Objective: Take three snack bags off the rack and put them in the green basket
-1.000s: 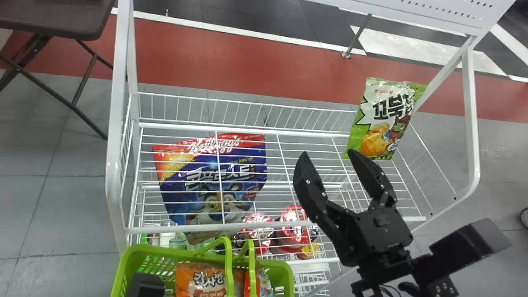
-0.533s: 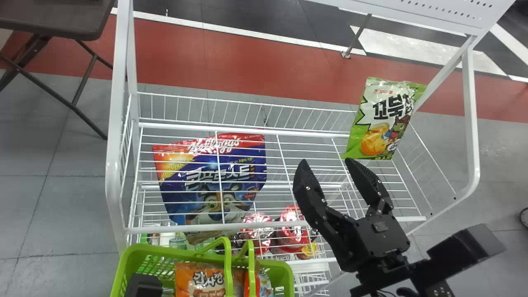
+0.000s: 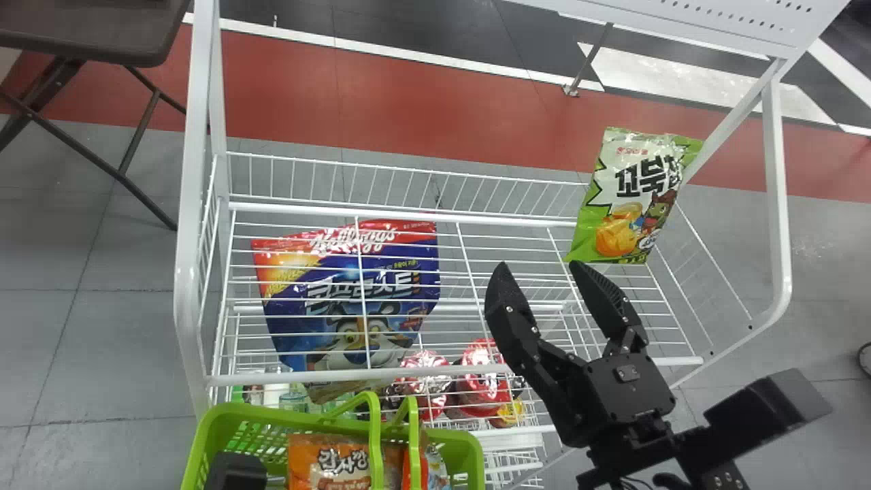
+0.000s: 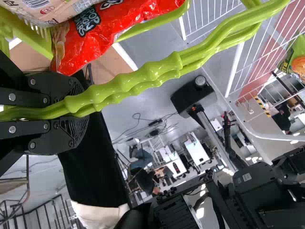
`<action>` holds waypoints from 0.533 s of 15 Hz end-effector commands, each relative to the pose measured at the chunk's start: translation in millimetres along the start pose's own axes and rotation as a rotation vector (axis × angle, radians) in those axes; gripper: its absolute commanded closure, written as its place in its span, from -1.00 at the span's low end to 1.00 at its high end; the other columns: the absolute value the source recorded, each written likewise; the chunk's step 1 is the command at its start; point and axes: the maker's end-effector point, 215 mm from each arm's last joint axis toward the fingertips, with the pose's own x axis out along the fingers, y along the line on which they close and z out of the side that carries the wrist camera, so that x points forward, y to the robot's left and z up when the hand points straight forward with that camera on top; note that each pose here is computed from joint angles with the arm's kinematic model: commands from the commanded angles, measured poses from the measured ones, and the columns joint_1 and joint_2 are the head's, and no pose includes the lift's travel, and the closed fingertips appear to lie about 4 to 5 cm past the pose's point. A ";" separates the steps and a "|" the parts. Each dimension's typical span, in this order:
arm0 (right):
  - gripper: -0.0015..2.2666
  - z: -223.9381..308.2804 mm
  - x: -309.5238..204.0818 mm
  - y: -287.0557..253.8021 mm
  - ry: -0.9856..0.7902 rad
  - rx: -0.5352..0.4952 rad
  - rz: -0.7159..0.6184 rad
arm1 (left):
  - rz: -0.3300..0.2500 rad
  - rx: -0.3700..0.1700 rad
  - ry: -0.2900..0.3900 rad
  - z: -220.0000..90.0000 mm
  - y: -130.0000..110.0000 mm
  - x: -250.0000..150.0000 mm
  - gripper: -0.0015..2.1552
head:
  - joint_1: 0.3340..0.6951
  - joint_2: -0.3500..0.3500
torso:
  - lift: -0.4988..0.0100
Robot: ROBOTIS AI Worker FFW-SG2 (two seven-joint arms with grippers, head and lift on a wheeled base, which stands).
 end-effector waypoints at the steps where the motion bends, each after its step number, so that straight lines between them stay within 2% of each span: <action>1: -0.90 1.4 0.3 -1.1 -0.005 0.000 -0.002 | 0.001 0.000 0.000 0.1 0.1 0.0 0.36 | 1.00 -1.00 | 0.86; 8: -0.90 1.9 0.5 -2.8 -0.008 0.007 0.000 | 0.001 -0.001 0.000 0.4 0.5 -0.5 0.36 | 1.00 -1.00 | 0.86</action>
